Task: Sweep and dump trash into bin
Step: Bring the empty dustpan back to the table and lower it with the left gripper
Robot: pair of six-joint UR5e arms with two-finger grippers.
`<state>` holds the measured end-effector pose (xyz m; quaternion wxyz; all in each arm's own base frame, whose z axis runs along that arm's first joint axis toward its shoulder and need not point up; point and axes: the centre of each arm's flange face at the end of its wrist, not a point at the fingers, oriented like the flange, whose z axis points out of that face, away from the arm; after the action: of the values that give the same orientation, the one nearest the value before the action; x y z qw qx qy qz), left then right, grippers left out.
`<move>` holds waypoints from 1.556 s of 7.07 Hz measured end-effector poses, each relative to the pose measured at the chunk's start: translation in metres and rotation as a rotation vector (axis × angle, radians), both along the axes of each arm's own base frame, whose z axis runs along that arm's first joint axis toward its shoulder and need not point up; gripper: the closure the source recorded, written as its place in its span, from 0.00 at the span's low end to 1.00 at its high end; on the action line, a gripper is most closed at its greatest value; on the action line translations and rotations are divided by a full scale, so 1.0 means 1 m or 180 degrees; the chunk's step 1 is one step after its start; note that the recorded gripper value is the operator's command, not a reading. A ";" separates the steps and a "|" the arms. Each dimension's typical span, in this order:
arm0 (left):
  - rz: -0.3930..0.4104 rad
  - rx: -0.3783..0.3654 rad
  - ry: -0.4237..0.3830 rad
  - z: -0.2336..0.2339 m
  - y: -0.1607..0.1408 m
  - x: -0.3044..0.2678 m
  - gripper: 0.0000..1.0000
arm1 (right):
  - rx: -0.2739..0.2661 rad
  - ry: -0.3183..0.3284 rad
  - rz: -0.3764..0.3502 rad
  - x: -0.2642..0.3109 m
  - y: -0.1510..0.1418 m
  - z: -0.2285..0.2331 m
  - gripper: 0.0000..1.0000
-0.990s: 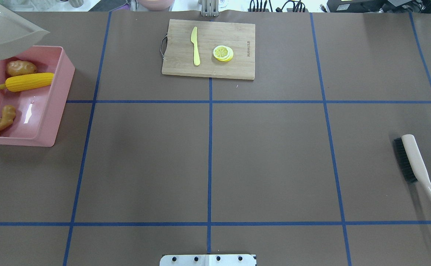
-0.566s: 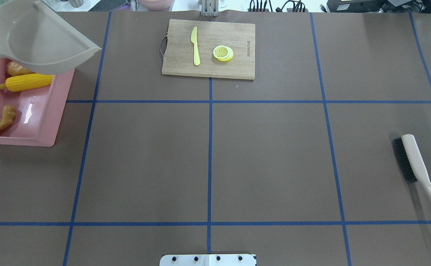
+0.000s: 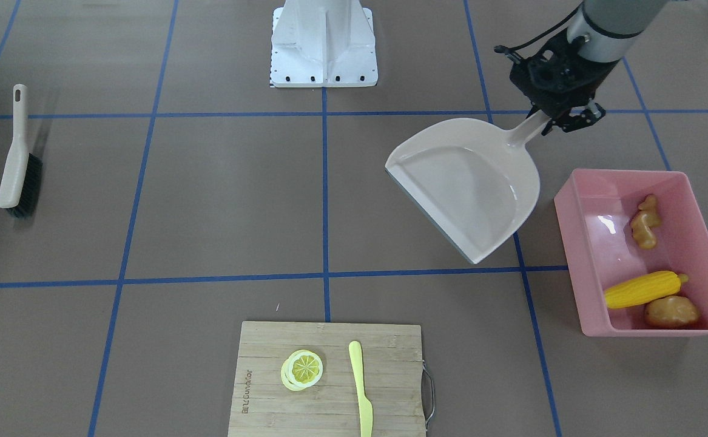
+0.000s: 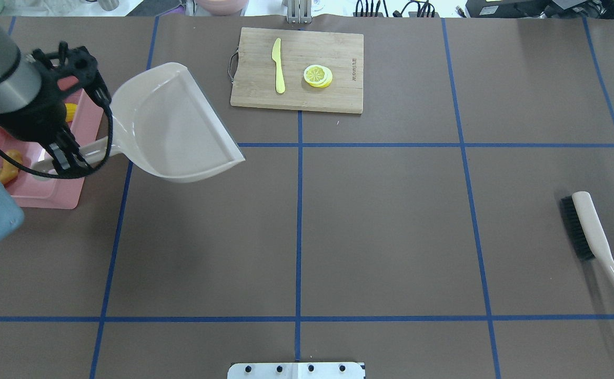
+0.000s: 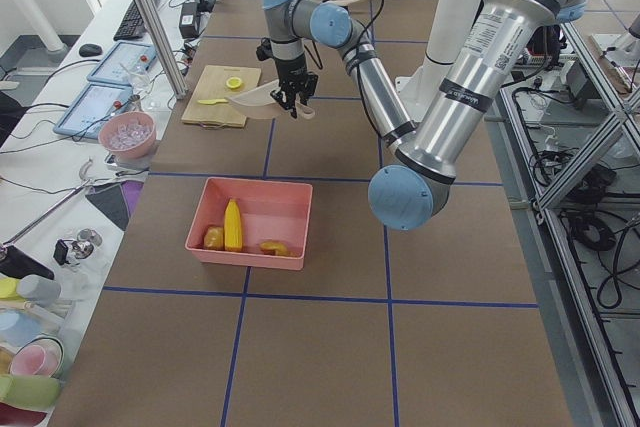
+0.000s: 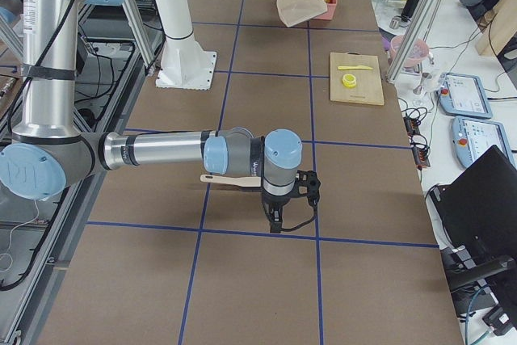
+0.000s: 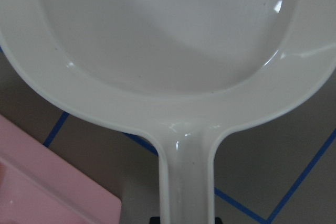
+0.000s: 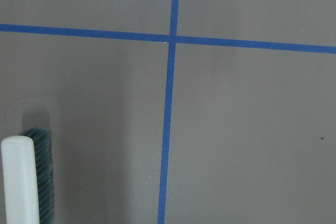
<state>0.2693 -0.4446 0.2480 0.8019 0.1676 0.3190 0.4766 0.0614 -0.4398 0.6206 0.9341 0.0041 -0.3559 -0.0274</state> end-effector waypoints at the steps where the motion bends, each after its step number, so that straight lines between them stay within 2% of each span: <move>1: 0.0130 0.0252 0.0037 0.008 0.017 0.028 1.00 | -0.0008 -0.0012 0.0005 0.000 0.000 0.000 0.00; 2: 0.0258 0.0424 0.0072 0.017 0.035 0.053 1.00 | -0.0012 -0.0010 0.0008 0.000 0.000 0.001 0.00; 4: 0.0507 0.0598 0.0086 0.032 0.067 0.099 1.00 | 0.0007 0.0000 0.0011 0.000 -0.003 -0.002 0.00; 6: 0.0620 0.0595 0.0066 0.050 0.084 0.125 1.00 | 0.0044 0.0002 0.0013 0.000 -0.006 -0.007 0.00; 11: 0.0692 0.0620 0.0145 0.103 0.106 0.125 1.00 | 0.0047 0.0002 0.0012 0.000 -0.006 -0.007 0.00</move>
<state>0.3944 -0.3382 0.3506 0.7181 0.2199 0.3055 0.5854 0.0614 -0.4459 0.6141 0.9342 0.0117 -0.3554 -0.0283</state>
